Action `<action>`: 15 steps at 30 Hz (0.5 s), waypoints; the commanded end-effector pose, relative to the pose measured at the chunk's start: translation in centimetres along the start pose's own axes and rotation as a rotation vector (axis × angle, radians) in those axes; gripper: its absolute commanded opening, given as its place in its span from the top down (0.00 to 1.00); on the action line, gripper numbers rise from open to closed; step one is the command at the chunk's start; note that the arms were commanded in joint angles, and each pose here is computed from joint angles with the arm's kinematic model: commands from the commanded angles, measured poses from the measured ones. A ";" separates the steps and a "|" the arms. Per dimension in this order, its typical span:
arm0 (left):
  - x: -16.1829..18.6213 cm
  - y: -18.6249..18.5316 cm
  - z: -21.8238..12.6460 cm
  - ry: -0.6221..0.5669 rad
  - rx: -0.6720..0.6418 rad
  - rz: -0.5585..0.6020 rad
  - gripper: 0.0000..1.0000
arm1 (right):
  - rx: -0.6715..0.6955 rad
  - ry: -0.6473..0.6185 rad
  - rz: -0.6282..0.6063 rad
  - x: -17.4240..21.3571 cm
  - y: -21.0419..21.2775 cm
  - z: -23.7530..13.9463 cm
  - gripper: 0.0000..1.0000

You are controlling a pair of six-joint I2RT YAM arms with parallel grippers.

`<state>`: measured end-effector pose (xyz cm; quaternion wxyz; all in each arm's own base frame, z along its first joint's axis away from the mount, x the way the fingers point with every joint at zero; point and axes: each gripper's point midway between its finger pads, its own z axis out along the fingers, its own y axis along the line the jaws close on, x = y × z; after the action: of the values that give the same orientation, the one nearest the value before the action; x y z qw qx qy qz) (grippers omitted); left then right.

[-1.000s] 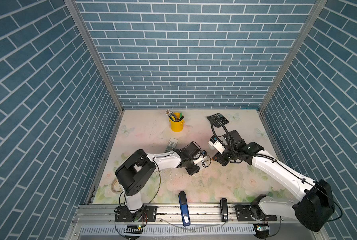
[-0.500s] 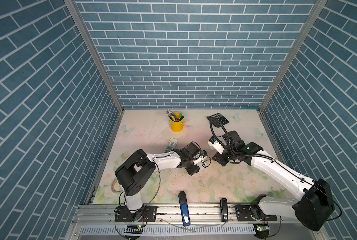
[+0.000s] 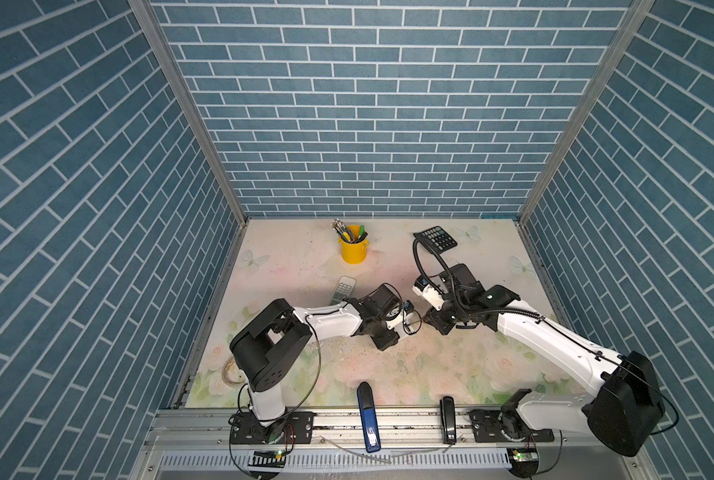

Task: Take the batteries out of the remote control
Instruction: 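Pry the dark blue battery out with the screwdriver, right gripper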

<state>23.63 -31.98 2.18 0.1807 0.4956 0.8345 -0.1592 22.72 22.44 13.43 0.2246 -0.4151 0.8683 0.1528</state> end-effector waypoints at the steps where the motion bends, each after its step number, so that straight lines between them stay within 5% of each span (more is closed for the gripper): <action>1: 3.2 -0.3 1.4 0.106 0.034 0.000 0.82 | -0.031 0.028 -0.040 1.4 1.0 0.2 1.00; 15: 2.5 1.1 1.9 0.099 0.022 -0.008 0.83 | -0.058 -0.030 -0.037 0.6 1.8 -0.9 1.00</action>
<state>24.26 -32.03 2.14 0.1713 0.5022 0.8305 -0.1697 21.79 22.69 14.54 0.2388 -0.4225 0.8581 0.1680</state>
